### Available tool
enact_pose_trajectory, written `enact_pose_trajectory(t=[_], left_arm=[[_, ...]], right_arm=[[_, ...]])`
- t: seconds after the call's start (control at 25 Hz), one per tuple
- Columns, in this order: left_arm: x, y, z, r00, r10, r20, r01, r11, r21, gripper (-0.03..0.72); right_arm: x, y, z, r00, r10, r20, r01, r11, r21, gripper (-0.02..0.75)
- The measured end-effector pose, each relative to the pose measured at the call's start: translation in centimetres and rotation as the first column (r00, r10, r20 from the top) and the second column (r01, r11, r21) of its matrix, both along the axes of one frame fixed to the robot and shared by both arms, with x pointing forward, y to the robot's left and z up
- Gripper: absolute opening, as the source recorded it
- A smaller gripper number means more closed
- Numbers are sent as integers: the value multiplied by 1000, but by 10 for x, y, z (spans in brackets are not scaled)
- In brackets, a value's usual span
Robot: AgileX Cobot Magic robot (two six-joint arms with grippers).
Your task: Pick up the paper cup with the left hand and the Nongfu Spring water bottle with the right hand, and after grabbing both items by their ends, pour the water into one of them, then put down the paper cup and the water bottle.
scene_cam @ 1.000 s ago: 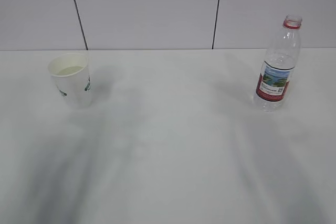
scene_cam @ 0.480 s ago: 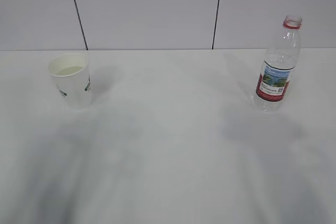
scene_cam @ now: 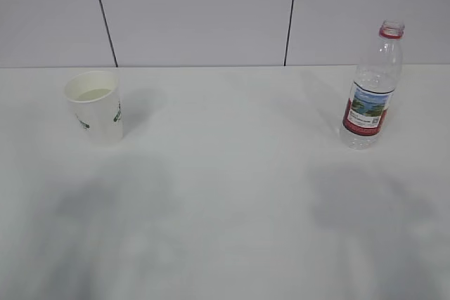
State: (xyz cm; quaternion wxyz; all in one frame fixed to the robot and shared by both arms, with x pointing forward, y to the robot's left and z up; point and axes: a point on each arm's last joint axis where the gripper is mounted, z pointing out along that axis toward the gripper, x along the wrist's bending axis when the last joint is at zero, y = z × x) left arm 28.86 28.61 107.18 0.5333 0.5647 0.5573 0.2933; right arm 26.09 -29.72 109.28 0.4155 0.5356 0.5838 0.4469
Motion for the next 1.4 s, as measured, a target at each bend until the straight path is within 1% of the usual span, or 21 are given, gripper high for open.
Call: enact_pose_trajectory(t=[0.2, 0.32, 0.44, 0.6, 0.76, 0.84, 1.04, 1.2, 1.4], left_arm=[[-16, 4, 15, 1000, -4, -29, 5, 1000, 8, 569], [-25, 7, 19, 995, -5, -103, 9, 999, 31, 569], [-34, 9, 21, 983, -3, -186, 14, 998, 57, 569], [-40, 11, 18, 968, -1, -253, 21, 997, 77, 567], [-43, 11, 14, 951, 4, -308, 26, 995, 94, 552], [-43, 12, 13, 949, 9, -316, 24, 995, 100, 550], [-44, 15, 11, 940, 40, -338, 8, 990, 140, 549], [-44, 18, 10, 939, 65, -339, -8, 986, 168, 539], [-44, 18, 11, 941, 68, -332, -11, 985, 170, 523]], right_arm=[[-12, -1, 2, 997, -1, -74, 1, 1000, -6, 585], [-17, -2, -3, 987, -2, -159, 0, 1000, -13, 585], [-20, -1, -10, 968, 1, -249, -5, 1000, -14, 585], [-23, -1, -15, 952, 8, -305, -12, 1000, -9, 586], [-24, -1, -16, 945, 9, -328, -13, 1000, -10, 586], [-25, -1, -17, 942, 9, -334, -13, 1000, -11, 586], [-25, -1, -18, 938, 8, -348, -13, 1000, -12, 586], [-25, -2, -18, 937, -8, -348, -2, 1000, -29, 585], [-25, -3, -18, 937, -17, -348, 4, 999, -38, 585]])
